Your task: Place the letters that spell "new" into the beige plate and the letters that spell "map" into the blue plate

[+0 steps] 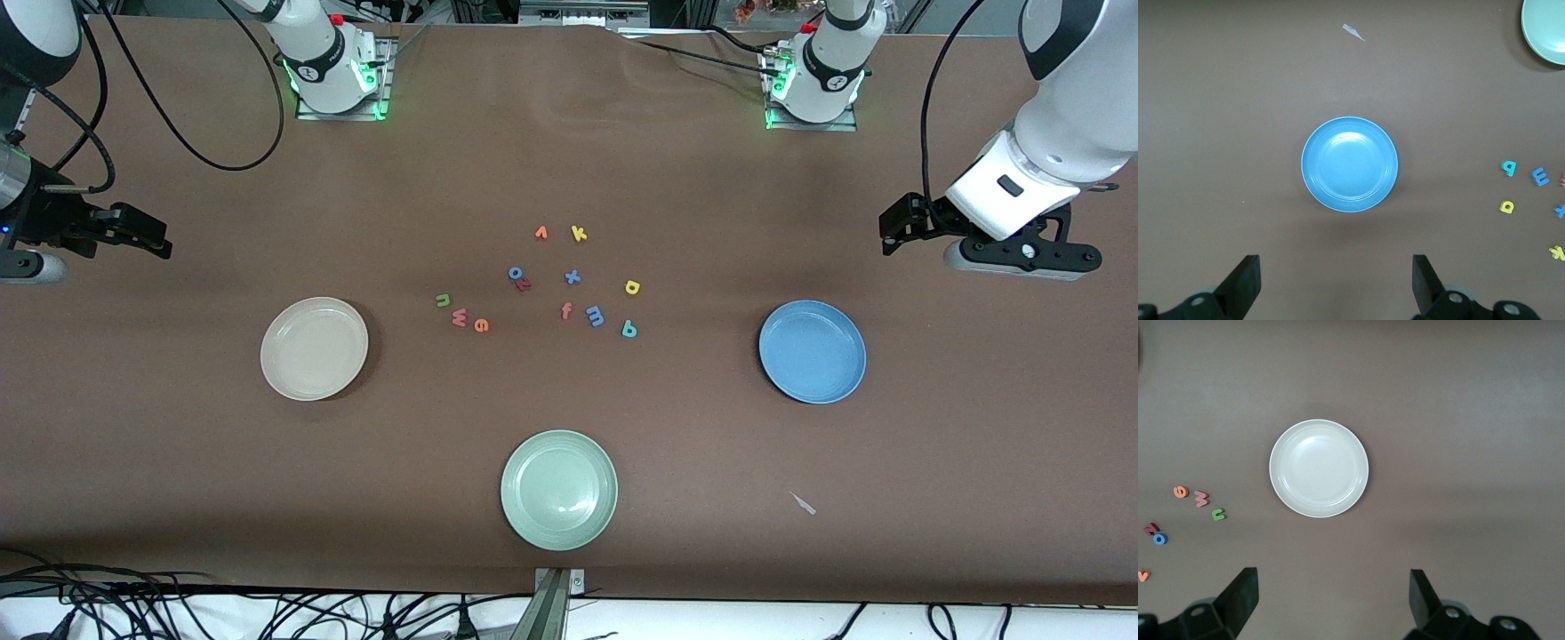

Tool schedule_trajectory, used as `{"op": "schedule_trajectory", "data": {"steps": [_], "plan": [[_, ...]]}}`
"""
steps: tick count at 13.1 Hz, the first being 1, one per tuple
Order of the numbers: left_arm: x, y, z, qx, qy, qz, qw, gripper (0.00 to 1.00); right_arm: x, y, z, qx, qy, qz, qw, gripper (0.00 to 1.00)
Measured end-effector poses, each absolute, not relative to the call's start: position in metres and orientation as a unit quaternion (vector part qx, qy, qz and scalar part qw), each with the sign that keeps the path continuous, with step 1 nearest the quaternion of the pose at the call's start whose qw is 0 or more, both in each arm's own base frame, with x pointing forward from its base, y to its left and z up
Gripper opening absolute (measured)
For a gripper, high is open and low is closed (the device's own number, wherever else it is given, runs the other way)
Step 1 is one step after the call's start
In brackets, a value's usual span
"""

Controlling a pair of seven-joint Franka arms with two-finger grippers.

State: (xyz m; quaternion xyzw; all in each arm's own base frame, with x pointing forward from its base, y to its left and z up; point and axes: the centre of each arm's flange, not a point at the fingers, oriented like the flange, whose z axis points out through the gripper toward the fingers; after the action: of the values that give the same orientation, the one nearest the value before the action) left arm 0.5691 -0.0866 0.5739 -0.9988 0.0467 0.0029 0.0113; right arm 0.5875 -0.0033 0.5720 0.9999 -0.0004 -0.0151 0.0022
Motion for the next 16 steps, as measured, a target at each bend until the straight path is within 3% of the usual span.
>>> {"op": "schedule_trajectory", "data": {"steps": [16], "plan": [[0.5689,-0.0876,0.5739,-0.999,0.048,0.003,0.011,1.0,0.5945,-0.0054,0.5702,1.0,-0.003,-0.006,0.004,1.0]]}}
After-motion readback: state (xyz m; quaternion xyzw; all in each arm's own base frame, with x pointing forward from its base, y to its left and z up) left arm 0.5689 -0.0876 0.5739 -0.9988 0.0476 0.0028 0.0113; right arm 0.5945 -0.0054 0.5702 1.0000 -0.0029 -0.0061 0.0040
